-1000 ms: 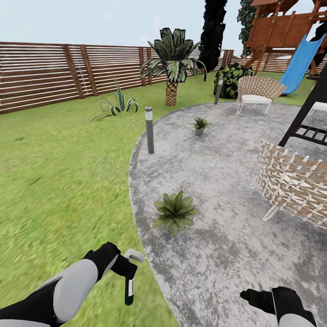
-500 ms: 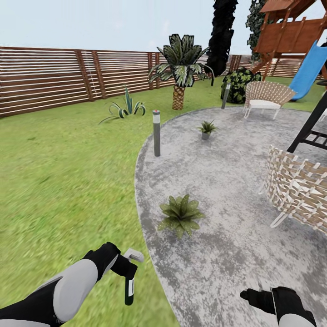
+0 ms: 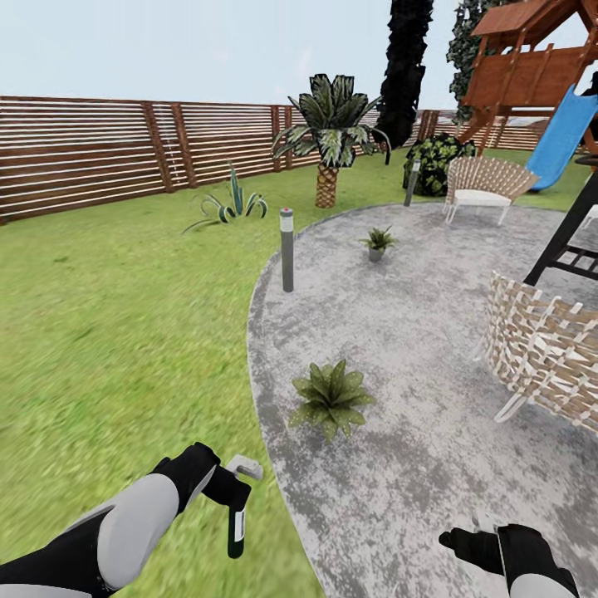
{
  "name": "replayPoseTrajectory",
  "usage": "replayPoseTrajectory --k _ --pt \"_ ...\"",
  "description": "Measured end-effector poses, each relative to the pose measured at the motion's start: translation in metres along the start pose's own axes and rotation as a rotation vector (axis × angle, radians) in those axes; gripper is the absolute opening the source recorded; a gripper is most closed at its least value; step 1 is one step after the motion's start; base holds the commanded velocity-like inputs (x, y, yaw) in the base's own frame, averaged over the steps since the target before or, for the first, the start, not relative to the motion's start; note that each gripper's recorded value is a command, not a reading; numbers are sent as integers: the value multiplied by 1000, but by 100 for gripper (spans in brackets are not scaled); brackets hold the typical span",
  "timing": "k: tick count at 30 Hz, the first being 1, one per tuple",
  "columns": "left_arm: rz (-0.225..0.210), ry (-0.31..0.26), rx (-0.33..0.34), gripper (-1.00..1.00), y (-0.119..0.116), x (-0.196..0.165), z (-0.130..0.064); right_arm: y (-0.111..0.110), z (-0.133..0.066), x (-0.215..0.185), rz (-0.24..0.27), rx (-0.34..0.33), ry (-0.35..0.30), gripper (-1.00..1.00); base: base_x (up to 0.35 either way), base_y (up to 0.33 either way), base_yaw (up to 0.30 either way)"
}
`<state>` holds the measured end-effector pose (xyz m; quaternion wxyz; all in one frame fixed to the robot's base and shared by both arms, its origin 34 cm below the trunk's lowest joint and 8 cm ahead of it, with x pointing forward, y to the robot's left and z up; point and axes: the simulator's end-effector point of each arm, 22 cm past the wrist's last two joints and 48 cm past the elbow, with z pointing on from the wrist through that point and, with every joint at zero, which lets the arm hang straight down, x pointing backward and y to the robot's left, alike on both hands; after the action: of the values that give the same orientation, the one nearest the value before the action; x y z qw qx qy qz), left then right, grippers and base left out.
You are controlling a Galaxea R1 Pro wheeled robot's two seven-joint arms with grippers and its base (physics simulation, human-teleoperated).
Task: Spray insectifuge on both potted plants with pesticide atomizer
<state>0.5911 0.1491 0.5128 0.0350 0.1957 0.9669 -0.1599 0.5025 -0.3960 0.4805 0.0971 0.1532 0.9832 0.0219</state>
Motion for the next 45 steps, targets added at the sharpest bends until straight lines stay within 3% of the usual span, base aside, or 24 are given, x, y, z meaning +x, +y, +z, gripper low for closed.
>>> replayPoseTrajectory --k 35,39,41,42,45 --pt "13 -35 -16 -100 -1 -12 -18 2 -13 -15 0 -8 -40 100 0 0 0" --pt "12 -35 -39 -100 14 -10 -22 4 -13 -16 -13 -7 -39 100 0 0 0" --pt "8 -34 -52 -100 23 -8 -25 8 -14 -21 -47 -4 -41 100 0 0 0" --pt "10 -34 -60 -100 28 -7 -26 11 -16 -27 -95 3 -44 100 0 0 0" --pt "82 -35 -129 -100 60 -5 -37 32 -21 -51 -321 33 -53 100 0 0 0"
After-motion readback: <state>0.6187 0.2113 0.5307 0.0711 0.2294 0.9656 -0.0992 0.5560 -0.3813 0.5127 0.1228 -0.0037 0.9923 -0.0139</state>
